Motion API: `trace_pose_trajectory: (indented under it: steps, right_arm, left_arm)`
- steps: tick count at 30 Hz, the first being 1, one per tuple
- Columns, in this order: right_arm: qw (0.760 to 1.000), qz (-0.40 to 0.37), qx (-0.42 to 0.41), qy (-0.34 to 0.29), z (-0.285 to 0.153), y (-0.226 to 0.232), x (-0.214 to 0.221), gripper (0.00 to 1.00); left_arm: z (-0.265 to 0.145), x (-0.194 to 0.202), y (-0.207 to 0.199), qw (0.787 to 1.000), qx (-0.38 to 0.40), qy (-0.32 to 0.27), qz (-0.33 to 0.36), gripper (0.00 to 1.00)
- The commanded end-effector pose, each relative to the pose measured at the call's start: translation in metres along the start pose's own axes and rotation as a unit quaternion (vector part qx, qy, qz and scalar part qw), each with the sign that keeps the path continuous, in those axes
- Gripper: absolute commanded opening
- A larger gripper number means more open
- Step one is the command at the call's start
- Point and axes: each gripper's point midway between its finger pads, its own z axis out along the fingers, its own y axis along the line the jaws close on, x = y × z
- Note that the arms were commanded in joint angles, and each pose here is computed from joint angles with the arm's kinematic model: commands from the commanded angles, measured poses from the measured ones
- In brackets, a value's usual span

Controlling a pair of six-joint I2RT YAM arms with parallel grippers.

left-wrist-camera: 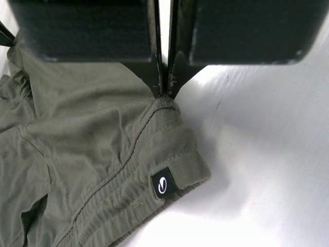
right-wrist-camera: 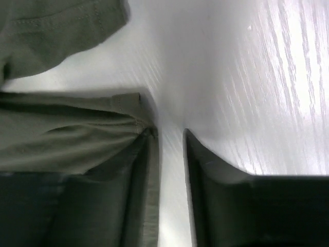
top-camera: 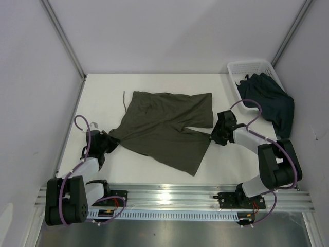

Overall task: Fold and stack the shorts
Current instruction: Fold the shorts

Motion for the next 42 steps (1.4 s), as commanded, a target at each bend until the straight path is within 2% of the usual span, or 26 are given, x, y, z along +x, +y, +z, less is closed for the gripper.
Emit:
trace_pose_trajectory:
  steps: [1, 3, 7, 10, 11, 13, 14, 18, 24, 29, 32, 42]
  right_arm:
    - [1.000, -0.030, 0.008, 0.002, -0.012, -0.005, 0.005, 0.46]
    - [0.999, -0.042, -0.003, -0.002, -0.025, 0.000, 0.009, 0.54]
    - [0.993, -0.109, -0.028, -0.022, -0.056, 0.021, 0.021, 0.53]
    - [0.976, -0.202, -0.072, -0.046, -0.082, 0.046, 0.038, 0.51]
    - [0.960, -0.257, -0.100, -0.043, -0.091, 0.059, 0.056, 0.52]
    - [0.945, -0.301, -0.123, -0.045, -0.104, 0.068, 0.071, 0.52]
    - [0.929, -0.343, -0.134, -0.046, -0.110, 0.073, 0.087, 0.53]
    - [0.903, -0.406, -0.136, -0.043, -0.118, 0.077, 0.119, 0.52]
    - [0.877, -0.475, -0.061, -0.026, -0.104, 0.068, 0.155, 0.49]
    - [0.871, -0.491, -0.011, -0.010, -0.096, 0.055, 0.174, 0.48]
    - [0.874, -0.486, -0.029, 0.008, -0.096, 0.052, 0.188, 0.50]
    - [0.870, -0.492, -0.011, 0.018, -0.082, 0.033, 0.203, 0.49]
  left_arm:
    - [0.002, -0.011, -0.009, 0.999, 0.019, -0.021, 0.017, 0.00]
    - [0.002, -0.012, -0.009, 0.999, 0.020, -0.021, 0.017, 0.00]
    - [0.003, -0.012, -0.009, 0.999, 0.019, -0.021, 0.017, 0.00]
    - [0.003, -0.012, -0.009, 0.999, 0.019, -0.020, 0.016, 0.00]
    - [0.003, -0.013, -0.009, 1.000, 0.017, -0.020, 0.016, 0.00]
    - [0.004, -0.013, -0.008, 1.000, 0.011, -0.018, 0.017, 0.00]
    - [0.004, -0.013, -0.007, 1.000, 0.009, -0.015, 0.018, 0.00]
    - [0.004, -0.014, -0.009, 1.000, 0.012, -0.015, 0.021, 0.00]
    - [0.004, -0.014, -0.008, 1.000, 0.012, -0.018, 0.022, 0.00]
    - [0.004, -0.013, -0.008, 1.000, 0.012, -0.015, 0.022, 0.00]
    - [0.004, -0.013, -0.008, 1.000, 0.012, -0.014, 0.022, 0.00]
    - [0.005, -0.012, -0.008, 1.000, 0.011, -0.010, 0.021, 0.00]
